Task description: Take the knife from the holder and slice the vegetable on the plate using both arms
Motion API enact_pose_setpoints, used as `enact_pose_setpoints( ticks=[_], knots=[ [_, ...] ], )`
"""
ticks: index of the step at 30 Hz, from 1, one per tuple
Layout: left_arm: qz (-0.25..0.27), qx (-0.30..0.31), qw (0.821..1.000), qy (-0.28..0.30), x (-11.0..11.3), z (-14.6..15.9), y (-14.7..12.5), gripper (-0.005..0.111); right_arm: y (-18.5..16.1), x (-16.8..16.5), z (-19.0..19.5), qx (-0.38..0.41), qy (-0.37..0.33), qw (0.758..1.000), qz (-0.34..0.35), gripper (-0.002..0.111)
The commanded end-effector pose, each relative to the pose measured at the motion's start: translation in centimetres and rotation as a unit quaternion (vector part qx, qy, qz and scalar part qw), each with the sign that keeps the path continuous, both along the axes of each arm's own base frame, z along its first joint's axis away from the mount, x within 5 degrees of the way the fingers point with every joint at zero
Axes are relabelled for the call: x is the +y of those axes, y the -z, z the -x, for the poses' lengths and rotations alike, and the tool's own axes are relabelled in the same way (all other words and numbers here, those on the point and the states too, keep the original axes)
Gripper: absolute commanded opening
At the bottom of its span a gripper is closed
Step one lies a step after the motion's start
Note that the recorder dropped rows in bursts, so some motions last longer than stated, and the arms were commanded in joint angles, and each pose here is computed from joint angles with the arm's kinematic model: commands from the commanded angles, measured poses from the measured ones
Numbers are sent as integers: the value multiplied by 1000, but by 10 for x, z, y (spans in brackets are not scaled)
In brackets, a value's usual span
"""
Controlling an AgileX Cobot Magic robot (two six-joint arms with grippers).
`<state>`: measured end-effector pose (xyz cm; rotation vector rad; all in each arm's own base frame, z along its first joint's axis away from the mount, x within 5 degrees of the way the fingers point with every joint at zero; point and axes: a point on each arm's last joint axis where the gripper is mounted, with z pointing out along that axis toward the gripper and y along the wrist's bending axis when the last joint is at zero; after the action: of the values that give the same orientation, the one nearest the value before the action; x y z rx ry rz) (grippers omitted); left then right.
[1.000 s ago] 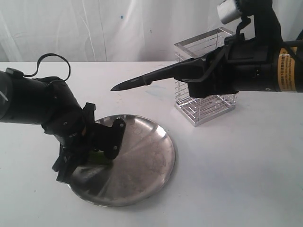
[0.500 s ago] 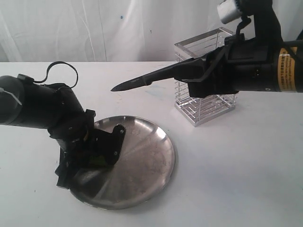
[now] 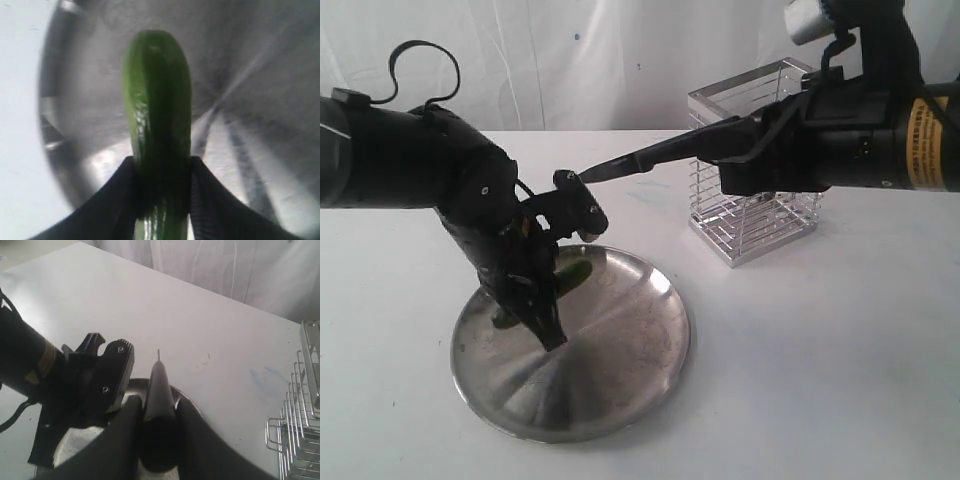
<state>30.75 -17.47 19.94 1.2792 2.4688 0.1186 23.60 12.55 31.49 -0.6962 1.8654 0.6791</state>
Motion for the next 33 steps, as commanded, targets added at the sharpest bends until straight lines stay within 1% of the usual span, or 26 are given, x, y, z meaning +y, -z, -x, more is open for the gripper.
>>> enact_pose_setpoints(
  ticks=[1, 3, 6, 8, 11, 13, 15, 16, 17, 20, 22, 24, 26, 30, 33],
  knots=[
    [49, 78, 994, -64, -6, 11, 23, 0, -2, -4, -1, -7, 25, 1000, 0, 0],
    [44, 93, 992, -78, -4, 14, 32, 0, 2, -5, -1, -5, 29, 1000, 5, 0],
    [39, 101, 990, -86, -2, 17, 37, 0, 11, -5, 2, -1, 23, 1000, 19, 0],
    [38, 101, 990, -86, -2, 17, 37, 4, 18, -6, 4, 8, 23, 999, 23, 0],
    [35, 104, 990, -86, -1, 18, 37, 22, 25, -8, 5, 13, 29, 999, 33, 0],
    [33, 104, 990, -86, -1, 18, 37, 40, 28, -8, 6, 16, 29, 999, 36, 0],
    [32, 108, 990, -90, 0, 19, 37, 54, 29, -8, 5, 19, 27, 999, 36, 0],
    [29, 110, 990, -89, 0, 19, 35, 58, 30, -8, 5, 21, 27, 999, 36, 0],
    [25, 110, 990, -87, 0, 19, 33, 60, 31, -7, 4, 22, 27, 999, 37, 0],
    [14, 87, 993, -83, 3, 16, 15, 61, 36, -7, 2, 30, 26, 998, 40, 0],
    [10, 62, 995, -81, 6, 15, -4, 61, 39, -5, 0, 32, 18, 998, 47, 0],
    [10, 40, 996, -85, 9, 16, -22, 61, 43, -3, 0, 28, -4, 998, 55, 0],
    [16, 16, 996, -89, 13, 19, -41, 61, 45, 0, -1, 32, -13, 998, 45, 0],
    [35, -9, 995, -98, 20, 27, -63, 61, 50, 3, -3, 37, -19, 998, 48, 0],
    [43, -17, 994, -102, 22, 30, -70, 61, 54, 10, -2, 39, -35, 997, 56, 0]
  ],
)
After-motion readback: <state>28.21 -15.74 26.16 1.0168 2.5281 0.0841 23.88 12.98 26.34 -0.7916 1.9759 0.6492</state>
